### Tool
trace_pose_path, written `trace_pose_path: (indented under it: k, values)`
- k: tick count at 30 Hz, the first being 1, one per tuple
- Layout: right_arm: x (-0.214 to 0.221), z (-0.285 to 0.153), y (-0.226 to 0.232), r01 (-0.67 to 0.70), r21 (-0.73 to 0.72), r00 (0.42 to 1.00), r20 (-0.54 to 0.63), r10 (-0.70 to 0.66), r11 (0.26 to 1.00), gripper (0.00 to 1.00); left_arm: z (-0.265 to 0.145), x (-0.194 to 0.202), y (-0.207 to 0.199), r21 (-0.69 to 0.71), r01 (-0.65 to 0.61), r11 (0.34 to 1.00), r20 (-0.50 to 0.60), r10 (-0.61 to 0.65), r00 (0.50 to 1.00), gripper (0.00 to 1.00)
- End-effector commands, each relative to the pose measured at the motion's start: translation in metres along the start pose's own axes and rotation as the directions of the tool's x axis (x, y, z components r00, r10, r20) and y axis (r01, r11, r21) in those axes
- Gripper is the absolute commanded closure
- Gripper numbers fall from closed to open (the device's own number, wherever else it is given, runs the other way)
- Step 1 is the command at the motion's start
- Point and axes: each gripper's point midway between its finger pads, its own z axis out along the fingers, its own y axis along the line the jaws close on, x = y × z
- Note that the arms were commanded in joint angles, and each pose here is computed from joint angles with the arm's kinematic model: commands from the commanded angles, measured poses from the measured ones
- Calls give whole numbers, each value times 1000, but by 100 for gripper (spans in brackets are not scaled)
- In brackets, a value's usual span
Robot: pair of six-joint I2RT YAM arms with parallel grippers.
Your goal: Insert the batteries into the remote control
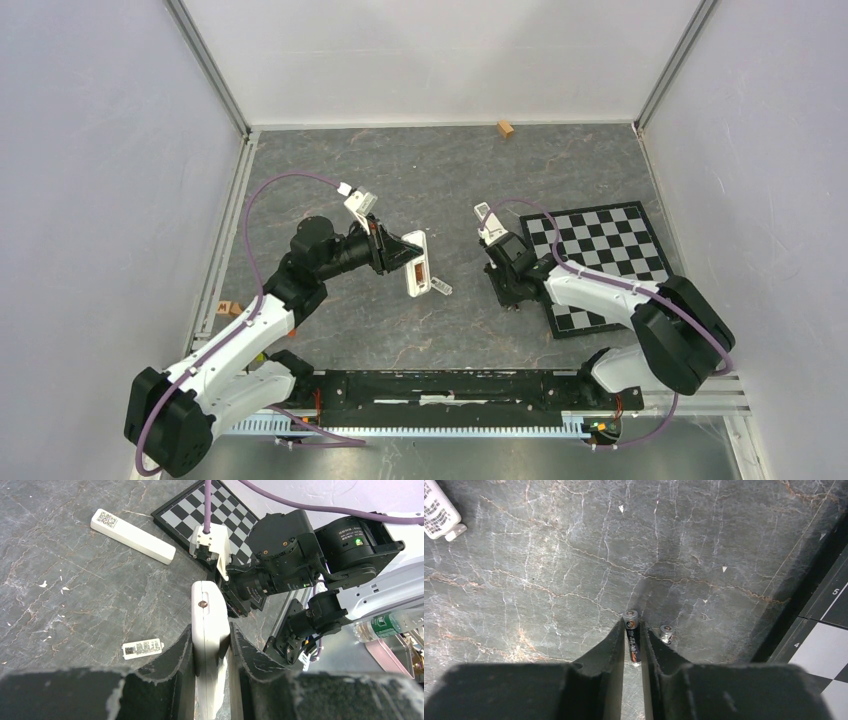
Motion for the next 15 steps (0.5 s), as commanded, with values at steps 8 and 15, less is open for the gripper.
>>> trace_pose_path:
  k: [8,15]
  values:
    - [-18,-6,0,-44,4,994,104,44,999,93,2,-12,10,-62,33,998,53,-30,998,98]
    - [-122,-94,41,-9,-276,804,569,171,961,94,15,-19,10,-16,235,972,136,-231,963,98]
